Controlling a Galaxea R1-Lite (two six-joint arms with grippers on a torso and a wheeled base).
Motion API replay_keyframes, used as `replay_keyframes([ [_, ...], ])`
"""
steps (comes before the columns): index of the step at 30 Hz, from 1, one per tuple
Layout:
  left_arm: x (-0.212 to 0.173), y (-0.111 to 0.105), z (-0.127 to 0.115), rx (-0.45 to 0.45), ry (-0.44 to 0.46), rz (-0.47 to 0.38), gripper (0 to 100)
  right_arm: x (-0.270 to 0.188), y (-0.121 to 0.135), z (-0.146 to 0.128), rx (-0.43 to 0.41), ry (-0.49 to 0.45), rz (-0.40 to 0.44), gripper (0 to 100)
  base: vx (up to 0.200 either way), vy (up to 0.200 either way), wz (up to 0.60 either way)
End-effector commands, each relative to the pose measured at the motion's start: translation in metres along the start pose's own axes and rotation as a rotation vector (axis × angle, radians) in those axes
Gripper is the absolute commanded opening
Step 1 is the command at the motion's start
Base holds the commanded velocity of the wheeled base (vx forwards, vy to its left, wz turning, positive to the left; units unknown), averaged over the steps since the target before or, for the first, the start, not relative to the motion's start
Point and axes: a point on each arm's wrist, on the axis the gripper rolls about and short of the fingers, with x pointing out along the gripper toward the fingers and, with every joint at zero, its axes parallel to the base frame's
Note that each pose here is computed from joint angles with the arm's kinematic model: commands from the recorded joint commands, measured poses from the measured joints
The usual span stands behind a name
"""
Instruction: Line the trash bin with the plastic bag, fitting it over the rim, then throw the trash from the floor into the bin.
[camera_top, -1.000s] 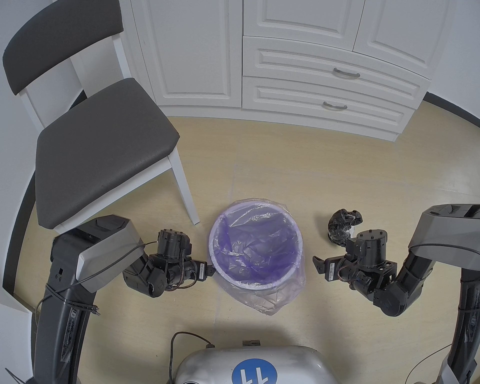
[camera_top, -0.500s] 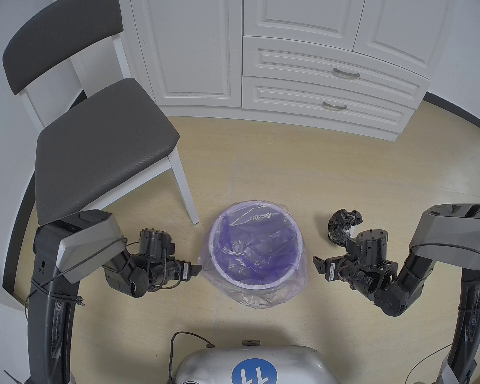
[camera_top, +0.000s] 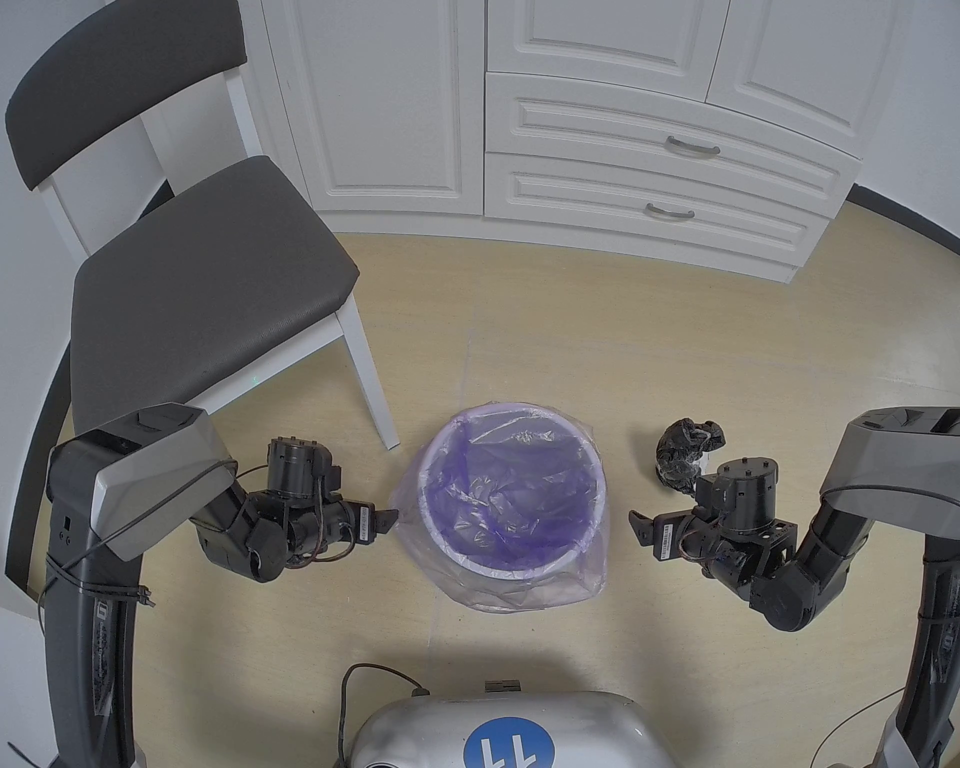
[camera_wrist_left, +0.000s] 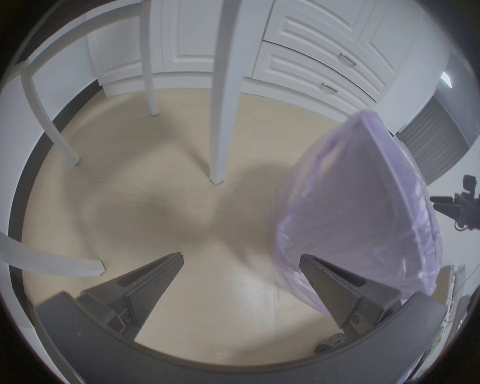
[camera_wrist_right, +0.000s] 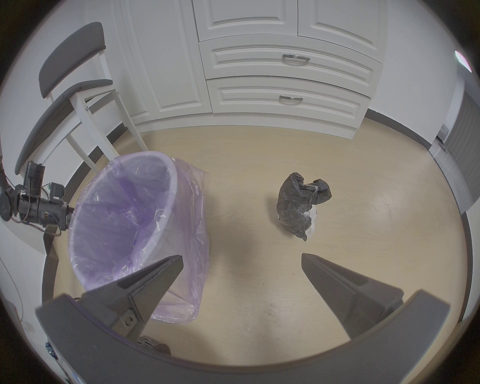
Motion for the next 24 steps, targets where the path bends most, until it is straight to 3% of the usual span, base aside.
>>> replay_keyframes([
  [1, -0.001, -0.006, -0.01, 0.015, 0.026, -0.01, 100, -0.001, -0.001, 0.003, 0.003, -0.009, -0.001, 100, 0.0, 0.0, 0.0],
  [6, -0.005, -0.004, -0.008, 0.008, -0.001, -0.009, 100, -0.002, -0.002, 0.005, 0.005, -0.015, -0.002, 100, 0.0, 0.0, 0.0],
  [11, -0.017, 0.011, 0.02, -0.005, -0.096, 0.016, 100, -0.003, -0.002, 0.005, 0.005, -0.015, -0.002, 100, 0.0, 0.0, 0.0],
  [16, -0.019, 0.013, 0.027, -0.008, -0.095, 0.002, 100, -0.002, -0.002, 0.005, 0.005, -0.014, -0.004, 100, 0.0, 0.0, 0.0],
  [18, -0.013, 0.011, 0.026, -0.006, -0.09, -0.002, 100, -0.002, -0.001, 0.005, 0.005, -0.014, -0.002, 100, 0.0, 0.0, 0.0],
  [21, 0.011, 0.002, 0.0, 0.008, -0.005, -0.012, 100, -0.002, -0.001, 0.004, 0.004, -0.012, -0.001, 100, 0.0, 0.0, 0.0],
  [23, 0.017, 0.0, -0.005, 0.013, 0.006, -0.014, 100, -0.002, -0.001, 0.004, 0.004, -0.012, -0.002, 100, 0.0, 0.0, 0.0],
  [24, 0.038, -0.003, -0.019, 0.035, 0.025, -0.001, 100, -0.002, -0.001, 0.004, 0.004, -0.011, -0.003, 100, 0.0, 0.0, 0.0],
])
